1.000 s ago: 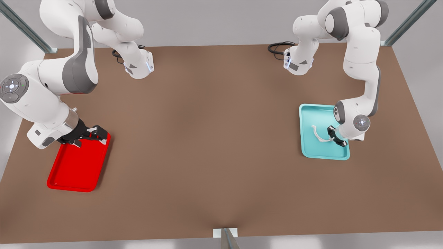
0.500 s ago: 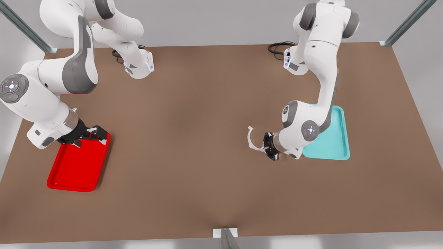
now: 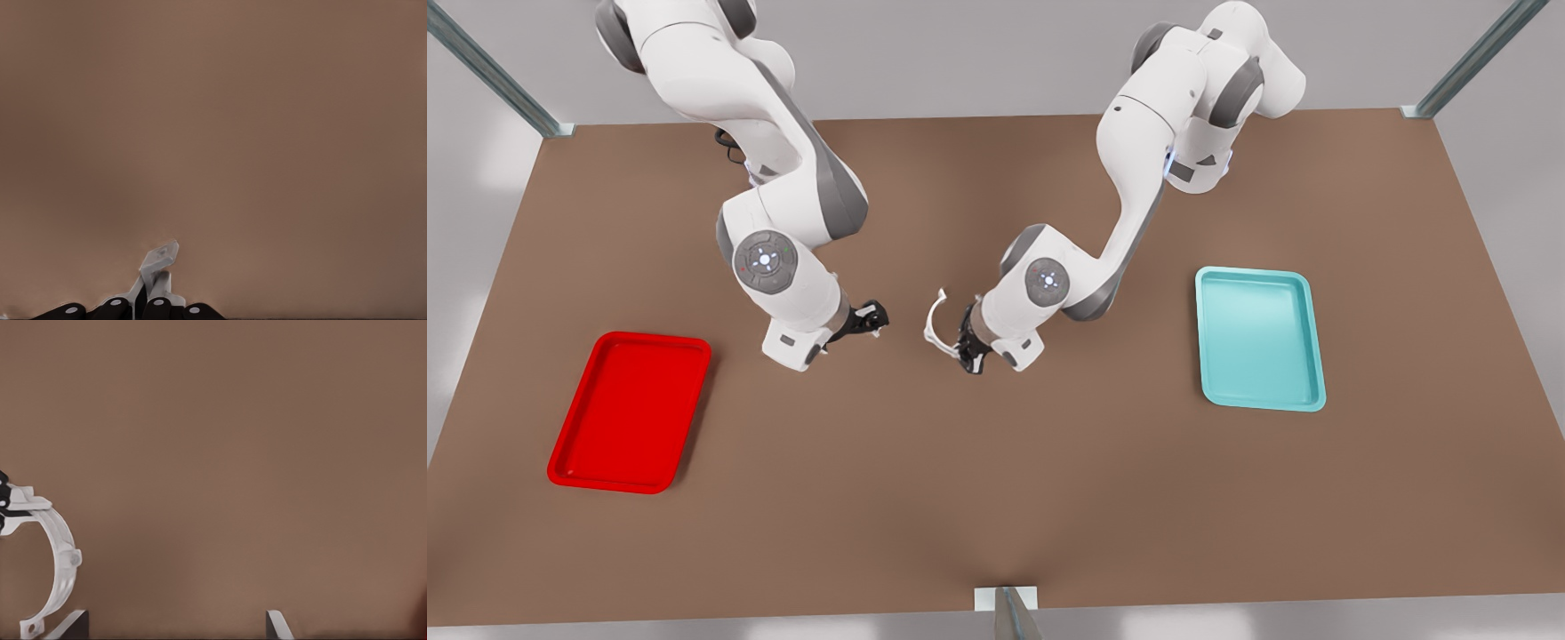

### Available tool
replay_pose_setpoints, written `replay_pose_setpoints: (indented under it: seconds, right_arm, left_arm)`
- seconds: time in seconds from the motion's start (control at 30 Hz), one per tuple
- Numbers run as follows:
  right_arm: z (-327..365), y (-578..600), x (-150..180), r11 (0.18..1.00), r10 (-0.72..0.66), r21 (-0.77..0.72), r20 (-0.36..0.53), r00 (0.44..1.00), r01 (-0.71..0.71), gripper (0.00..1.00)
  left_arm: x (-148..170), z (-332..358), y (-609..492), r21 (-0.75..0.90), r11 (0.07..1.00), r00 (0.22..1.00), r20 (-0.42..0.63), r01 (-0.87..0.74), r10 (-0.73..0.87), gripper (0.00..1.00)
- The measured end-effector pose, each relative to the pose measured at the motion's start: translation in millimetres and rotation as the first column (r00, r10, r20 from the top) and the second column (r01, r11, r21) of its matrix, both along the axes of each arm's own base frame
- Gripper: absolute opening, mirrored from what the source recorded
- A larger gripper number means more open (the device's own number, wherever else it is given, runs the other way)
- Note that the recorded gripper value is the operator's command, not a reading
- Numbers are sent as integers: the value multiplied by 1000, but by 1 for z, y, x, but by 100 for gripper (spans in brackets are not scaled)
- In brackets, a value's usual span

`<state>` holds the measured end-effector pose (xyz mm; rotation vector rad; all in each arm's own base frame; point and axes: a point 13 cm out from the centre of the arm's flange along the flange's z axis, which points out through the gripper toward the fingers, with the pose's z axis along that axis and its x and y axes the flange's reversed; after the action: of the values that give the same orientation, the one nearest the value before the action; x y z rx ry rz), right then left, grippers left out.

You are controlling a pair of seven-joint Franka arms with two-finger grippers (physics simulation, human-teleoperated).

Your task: Take the drainage pipe clamp from the left arm, pass it to the right arm, and place it in the plate on the right side

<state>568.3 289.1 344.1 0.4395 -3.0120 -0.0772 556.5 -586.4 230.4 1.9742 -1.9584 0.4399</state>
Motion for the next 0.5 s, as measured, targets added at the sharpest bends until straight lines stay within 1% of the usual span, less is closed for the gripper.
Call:
replay_pose_setpoints:
  seconds: [0.17,0.37,0.5]
  right_arm:
    - [-40,37,-18,999,-30,17,-3,1000,30,100]
    - [-65,81,-16,994,-84,70,36,996,81,100]
    - [-88,74,-26,989,-138,53,16,990,137,100]
  left_arm:
    - [14,-3,-1,-31,993,994,-11,-110,110,21]
    - [23,-6,-2,-45,975,976,-37,-217,215,21]
    - [26,-5,-2,-50,963,964,-53,-265,262,21]
